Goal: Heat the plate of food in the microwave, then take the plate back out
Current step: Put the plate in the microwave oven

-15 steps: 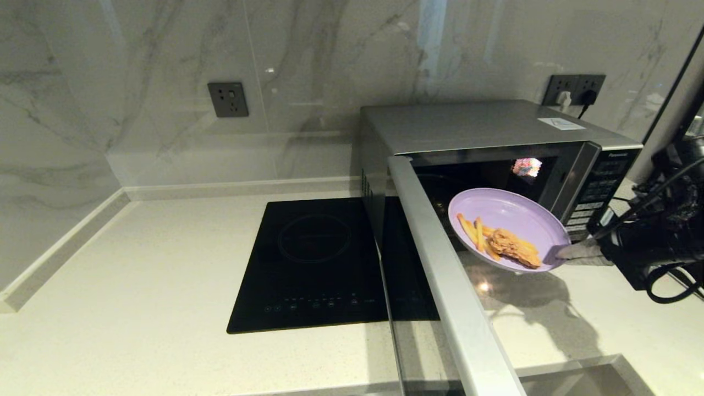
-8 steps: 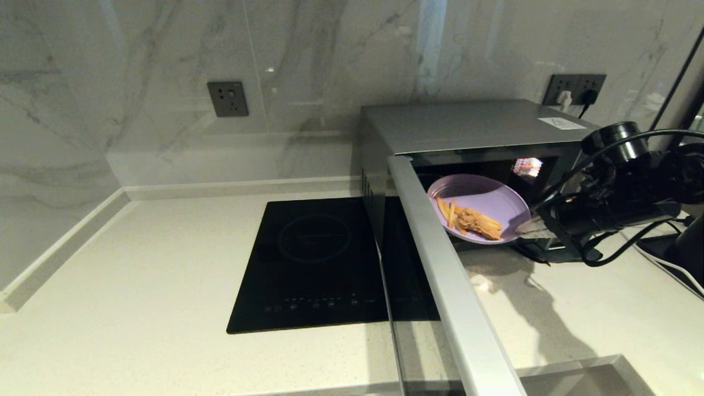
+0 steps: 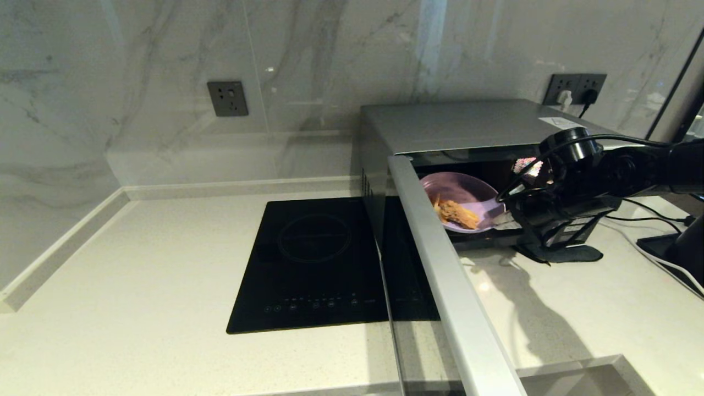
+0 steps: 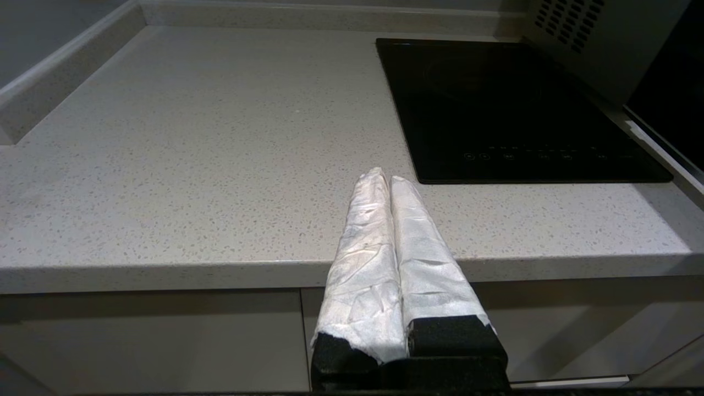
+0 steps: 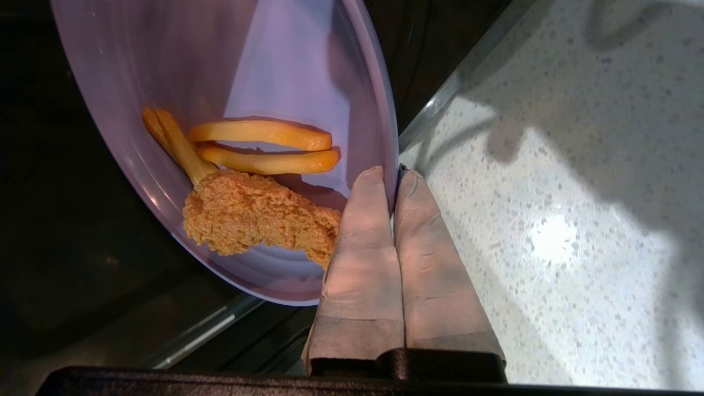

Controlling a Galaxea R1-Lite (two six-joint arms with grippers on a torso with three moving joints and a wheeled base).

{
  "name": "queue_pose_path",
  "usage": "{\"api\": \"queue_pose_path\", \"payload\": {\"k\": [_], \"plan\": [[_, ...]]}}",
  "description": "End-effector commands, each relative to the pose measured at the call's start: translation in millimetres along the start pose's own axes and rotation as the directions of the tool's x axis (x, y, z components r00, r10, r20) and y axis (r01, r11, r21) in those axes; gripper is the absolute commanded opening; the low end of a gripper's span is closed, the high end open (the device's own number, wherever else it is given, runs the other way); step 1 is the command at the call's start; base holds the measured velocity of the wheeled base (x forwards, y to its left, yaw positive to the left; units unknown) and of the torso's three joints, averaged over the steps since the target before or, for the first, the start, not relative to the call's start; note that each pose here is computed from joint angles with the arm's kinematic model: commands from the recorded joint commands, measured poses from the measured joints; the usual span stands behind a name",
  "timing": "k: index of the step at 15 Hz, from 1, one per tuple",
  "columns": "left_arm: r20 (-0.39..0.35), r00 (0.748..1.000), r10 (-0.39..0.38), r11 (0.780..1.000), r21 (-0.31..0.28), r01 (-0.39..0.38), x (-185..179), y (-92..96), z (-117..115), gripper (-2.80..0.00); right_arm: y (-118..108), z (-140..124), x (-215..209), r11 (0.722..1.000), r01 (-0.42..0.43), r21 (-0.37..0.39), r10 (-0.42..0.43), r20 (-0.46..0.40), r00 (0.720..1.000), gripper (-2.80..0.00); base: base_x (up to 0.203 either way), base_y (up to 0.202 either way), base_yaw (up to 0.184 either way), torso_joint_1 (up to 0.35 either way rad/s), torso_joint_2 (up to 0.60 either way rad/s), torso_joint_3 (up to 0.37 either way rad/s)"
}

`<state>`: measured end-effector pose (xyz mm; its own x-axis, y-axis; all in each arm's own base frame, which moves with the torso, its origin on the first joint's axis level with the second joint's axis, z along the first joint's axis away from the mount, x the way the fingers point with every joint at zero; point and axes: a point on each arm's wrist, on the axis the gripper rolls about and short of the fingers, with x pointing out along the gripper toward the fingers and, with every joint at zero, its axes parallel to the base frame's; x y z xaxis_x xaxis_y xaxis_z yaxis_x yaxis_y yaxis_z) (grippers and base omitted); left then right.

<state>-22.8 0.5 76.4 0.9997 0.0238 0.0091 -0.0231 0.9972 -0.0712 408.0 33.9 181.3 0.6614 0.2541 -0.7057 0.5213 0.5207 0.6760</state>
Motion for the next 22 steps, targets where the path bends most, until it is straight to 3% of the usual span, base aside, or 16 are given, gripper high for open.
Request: {"api": "queue_pose_path", "payload": {"k": [1,12,13,18,22], "plan": [[-0.001,1.000,0.001,1.000,-0.001,-0.001,0,0.0,0,-2.80,-4,3,24,1.000,0.028,0.011,-0.027,-0.013,1.000,-2.80,0.000,0.000,0.000,0.000,0.00,0.000],[-0.001,1.000,0.001,1.000,-0.001,-0.001,0,0.0,0,-2.80,0,12,47,1.000,0.027,0.005,-0.028,0.015,1.000,-2.80,0.000,0.000,0.000,0.000,0.00,0.000],[-0.001,1.000,0.001,1.000,-0.001,-0.001,0,0.0,0,-2.80,0,12,48,1.000,0.031,0.004,-0.031,0.024,0.999,0.00,0.000,0.000,0.000,0.000,0.00,0.000],[-0.001,1.000,0.001,1.000,-0.001,-0.001,0,0.0,0,-2.80,2,11,45,1.000,0.028,0.000,-0.028,0.028,0.999,0.00,0.000,0.000,0.000,0.000,0.00,0.000],[-0.001,1.000,0.001,1.000,-0.001,-0.001,0,0.0,0,-2.80,12,10,10,1.000,0.009,-0.005,-0.008,0.046,0.999,0.00,0.000,0.000,0.000,0.000,0.00,0.000]]}}
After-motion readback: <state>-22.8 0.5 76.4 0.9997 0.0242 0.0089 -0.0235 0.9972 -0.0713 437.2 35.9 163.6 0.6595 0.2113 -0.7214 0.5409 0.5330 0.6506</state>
